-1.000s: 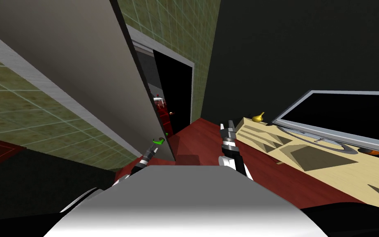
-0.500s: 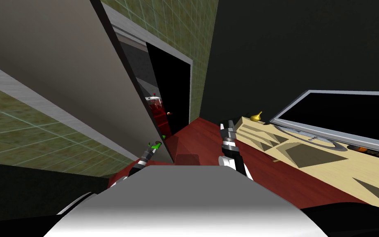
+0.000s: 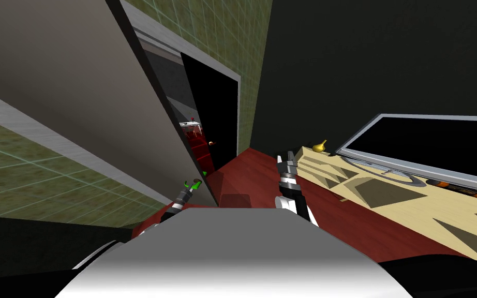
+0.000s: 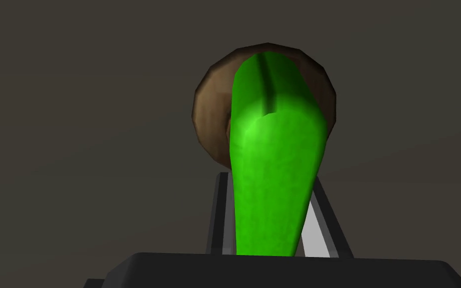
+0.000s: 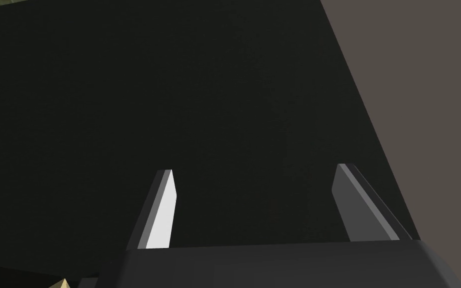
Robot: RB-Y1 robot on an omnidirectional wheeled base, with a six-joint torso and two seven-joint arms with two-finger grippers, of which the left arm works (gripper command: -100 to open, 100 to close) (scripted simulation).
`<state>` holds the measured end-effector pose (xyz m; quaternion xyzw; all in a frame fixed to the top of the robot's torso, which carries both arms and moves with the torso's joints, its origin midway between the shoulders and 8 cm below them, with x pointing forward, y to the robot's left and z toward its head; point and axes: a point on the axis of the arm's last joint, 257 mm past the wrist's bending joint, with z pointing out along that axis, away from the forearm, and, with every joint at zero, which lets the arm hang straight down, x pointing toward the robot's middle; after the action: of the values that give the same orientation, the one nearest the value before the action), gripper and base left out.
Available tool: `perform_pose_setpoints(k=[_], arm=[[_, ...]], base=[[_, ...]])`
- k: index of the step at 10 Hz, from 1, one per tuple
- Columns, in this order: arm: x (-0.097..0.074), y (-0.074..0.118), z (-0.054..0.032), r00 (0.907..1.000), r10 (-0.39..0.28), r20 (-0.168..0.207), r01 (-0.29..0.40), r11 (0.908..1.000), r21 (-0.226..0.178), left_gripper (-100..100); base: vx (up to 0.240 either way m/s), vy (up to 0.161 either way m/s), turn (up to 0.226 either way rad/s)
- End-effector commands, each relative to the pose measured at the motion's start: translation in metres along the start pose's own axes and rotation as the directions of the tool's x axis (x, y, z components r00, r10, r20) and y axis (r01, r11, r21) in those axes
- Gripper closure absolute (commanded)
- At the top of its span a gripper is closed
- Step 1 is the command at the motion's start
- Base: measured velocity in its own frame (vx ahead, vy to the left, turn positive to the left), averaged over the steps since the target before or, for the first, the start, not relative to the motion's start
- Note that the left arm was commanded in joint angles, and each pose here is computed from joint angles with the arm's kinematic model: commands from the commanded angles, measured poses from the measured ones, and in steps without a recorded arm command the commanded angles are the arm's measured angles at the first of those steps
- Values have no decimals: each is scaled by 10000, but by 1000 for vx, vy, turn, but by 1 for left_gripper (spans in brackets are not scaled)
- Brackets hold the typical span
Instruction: Pull the door open
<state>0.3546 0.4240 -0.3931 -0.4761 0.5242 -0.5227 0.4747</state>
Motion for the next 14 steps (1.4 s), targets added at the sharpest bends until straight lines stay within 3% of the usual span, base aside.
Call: perform_pose_setpoints(k=[1, 4, 8, 10, 14], arm=[[-3, -17, 10, 10000, 3, -7, -3, 10000, 50, 100], [-3, -17, 10, 10000, 3, -7, -3, 10000, 50, 100], [-32, -4, -127, 10000, -4, -47, 4, 10000, 18, 100], [-42, -4, -168, 10000, -3, -61, 3, 10000, 19, 100], [-42, -4, -168, 10000, -3, -61, 3, 10000, 19, 100]], base=[[0, 0, 0], [0, 0, 0], [-149, 61, -175], [-35, 30, 25], [0, 0, 1]])
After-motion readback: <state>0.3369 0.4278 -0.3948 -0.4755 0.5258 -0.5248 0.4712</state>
